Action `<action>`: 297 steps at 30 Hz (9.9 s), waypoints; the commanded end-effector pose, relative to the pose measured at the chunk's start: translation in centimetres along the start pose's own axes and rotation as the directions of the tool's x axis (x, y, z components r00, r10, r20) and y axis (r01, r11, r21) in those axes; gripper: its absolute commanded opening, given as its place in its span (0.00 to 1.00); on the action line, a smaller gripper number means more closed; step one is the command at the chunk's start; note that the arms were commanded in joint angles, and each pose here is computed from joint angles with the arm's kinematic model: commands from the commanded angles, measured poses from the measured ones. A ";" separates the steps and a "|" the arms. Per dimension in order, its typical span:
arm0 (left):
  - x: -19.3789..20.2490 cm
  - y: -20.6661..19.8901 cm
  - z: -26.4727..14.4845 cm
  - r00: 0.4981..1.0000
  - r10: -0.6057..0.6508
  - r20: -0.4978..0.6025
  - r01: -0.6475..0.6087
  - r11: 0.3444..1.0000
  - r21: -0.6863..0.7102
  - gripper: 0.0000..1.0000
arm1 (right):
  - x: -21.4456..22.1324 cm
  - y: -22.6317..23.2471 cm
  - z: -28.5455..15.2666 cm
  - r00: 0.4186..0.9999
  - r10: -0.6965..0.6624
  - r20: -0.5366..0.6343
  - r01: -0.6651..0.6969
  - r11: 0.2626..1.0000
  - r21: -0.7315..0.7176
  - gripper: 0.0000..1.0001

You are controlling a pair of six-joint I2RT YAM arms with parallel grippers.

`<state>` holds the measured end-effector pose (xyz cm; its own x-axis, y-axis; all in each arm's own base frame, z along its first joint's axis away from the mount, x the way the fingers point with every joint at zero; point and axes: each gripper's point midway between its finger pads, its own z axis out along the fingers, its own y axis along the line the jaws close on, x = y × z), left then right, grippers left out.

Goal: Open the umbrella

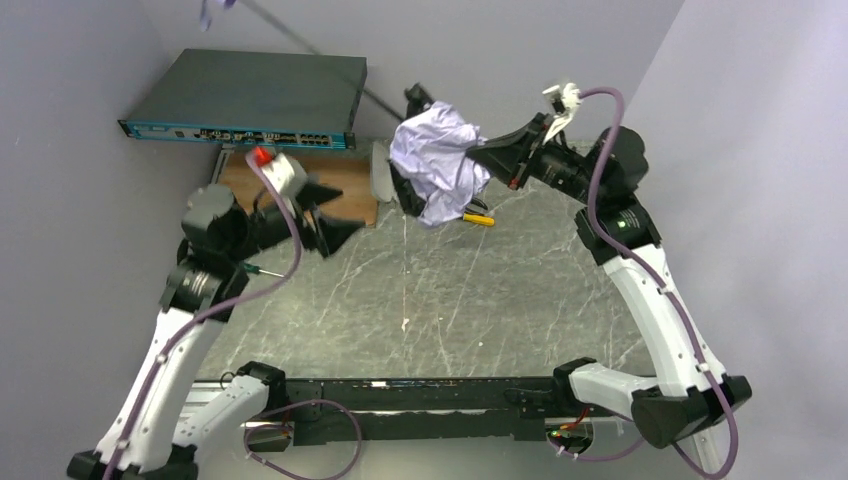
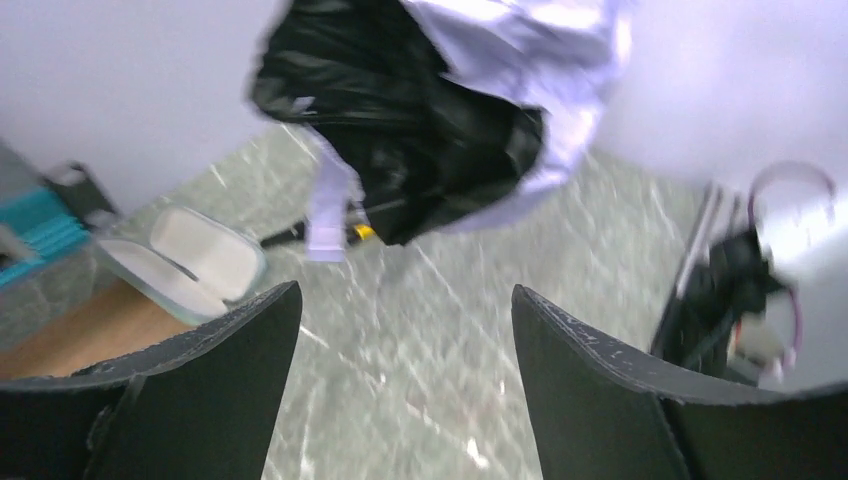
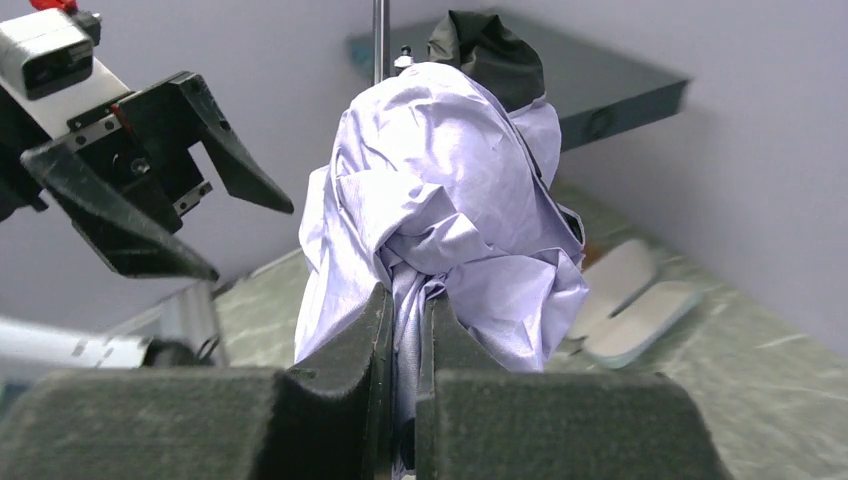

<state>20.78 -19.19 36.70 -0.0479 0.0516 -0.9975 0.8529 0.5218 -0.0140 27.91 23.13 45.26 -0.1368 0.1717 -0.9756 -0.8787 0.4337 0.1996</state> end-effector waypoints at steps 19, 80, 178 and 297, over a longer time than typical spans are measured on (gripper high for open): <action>-17.1 5.9 15.0 0.776 -0.523 0.352 0.462 0.852 0.247 1.00 | -4.8 -1.7 -6.6 0.937 -0.316 0.152 0.234 0.887 0.398 0.00; -4.0 -9.9 19.9 0.948 0.228 0.224 -0.315 0.784 0.535 0.00 | 5.6 -1.1 -5.1 0.999 -0.050 0.006 0.048 0.989 0.143 0.43; 5.7 -2.1 15.2 0.949 0.314 -0.016 -0.297 0.914 0.278 0.76 | 14.5 -2.3 -2.7 0.972 -0.193 -0.132 0.210 0.969 0.129 0.11; 31.3 10.7 17.1 0.694 -0.425 -0.582 0.303 0.905 -0.299 0.73 | 40.4 -14.1 -18.8 0.394 0.364 -0.844 0.044 0.910 0.413 0.73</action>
<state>36.76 -30.78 7.58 -0.6141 0.2701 -0.7416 0.6891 0.6415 -0.3369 27.79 10.96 2.63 -0.7398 -0.4596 -0.4914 -0.6261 0.7376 0.2529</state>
